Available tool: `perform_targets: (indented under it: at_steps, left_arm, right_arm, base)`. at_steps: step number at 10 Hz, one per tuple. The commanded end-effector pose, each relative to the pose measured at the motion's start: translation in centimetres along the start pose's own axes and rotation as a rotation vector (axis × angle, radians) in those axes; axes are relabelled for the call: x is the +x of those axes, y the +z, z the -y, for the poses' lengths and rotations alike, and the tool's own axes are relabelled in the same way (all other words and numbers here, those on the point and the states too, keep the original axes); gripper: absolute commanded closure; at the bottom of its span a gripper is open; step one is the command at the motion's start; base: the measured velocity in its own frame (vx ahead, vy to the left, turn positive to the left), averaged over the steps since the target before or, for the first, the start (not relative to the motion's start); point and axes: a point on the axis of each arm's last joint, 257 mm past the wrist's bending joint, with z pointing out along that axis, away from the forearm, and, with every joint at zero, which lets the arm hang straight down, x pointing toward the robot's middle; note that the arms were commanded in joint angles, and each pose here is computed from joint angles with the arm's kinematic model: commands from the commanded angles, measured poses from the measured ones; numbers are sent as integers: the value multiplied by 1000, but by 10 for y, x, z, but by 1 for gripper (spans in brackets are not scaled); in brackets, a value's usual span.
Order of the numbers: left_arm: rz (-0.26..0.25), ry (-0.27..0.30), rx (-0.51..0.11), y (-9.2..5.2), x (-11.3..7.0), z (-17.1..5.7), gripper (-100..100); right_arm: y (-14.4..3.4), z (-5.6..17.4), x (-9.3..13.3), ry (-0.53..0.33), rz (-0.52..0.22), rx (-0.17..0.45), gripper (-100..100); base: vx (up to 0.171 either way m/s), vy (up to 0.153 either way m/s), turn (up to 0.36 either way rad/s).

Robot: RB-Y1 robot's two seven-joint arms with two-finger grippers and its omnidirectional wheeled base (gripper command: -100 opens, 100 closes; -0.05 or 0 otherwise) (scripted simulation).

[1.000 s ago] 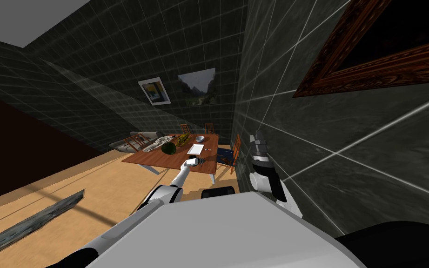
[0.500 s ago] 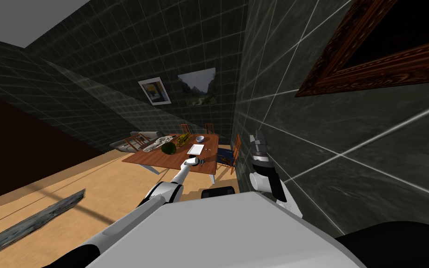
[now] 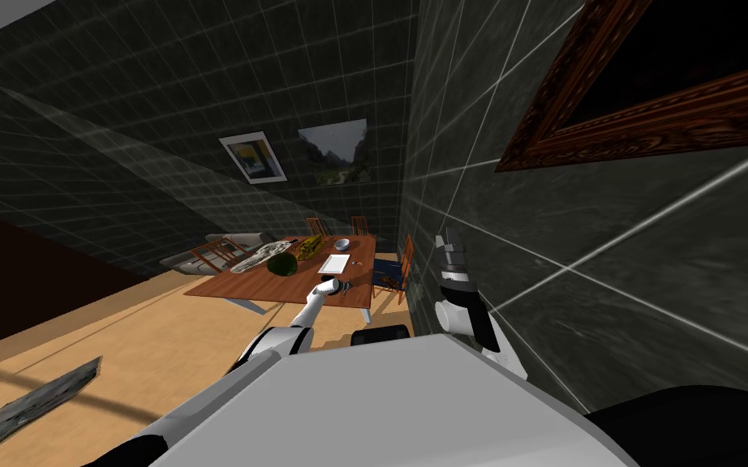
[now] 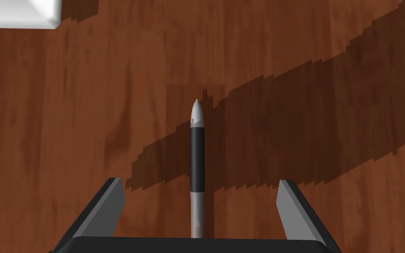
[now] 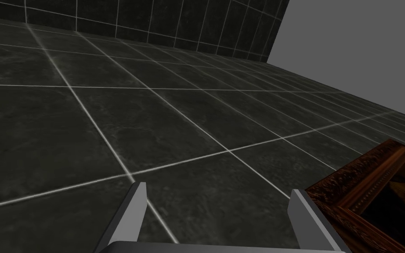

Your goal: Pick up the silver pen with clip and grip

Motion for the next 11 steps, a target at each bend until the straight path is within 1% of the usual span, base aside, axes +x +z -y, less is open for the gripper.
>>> perform_targets:
  at_steps: [1, 3, 4, 8, 9, 10, 11]
  left_arm:
    - [-3, -14, 13, -2, -10, 16, -100]
    - [-4, -11, 12, -1, -9, 15, -100]
    - [-4, -11, 12, -1, -9, 15, 100]
    - [-5, -11, 13, -1, -8, 16, 100]
    - [-5, -11, 13, -1, -8, 16, 0]
    - [-2, 4, 0, 0, 2, -2, 100]
    - [-1, 11, -4, 0, 6, -8, 100]
  right_arm:
    - [0, 0, 0, 0, 0, 0, 0]
    - [0, 0, 0, 0, 0, 0, 0]
    - [0, 0, 0, 0, 0, 0, 0]
    - [0, 0, 0, 0, 0, 0, 0]
    - [0, 0, 0, 0, 0, 0, 0]
    - [0, 0, 0, 0, 0, 0, 0]
    - [0, 0, 0, 0, 0, 0, 0]
  base:
    - [40, -40, -134]
    - [10, -10, -33]
    - [0, 0, 0]
    - [0, 0, 0]
    - [0, 0, 0]
    - [-44, 44, 149]
    - [-47, 49, 163]
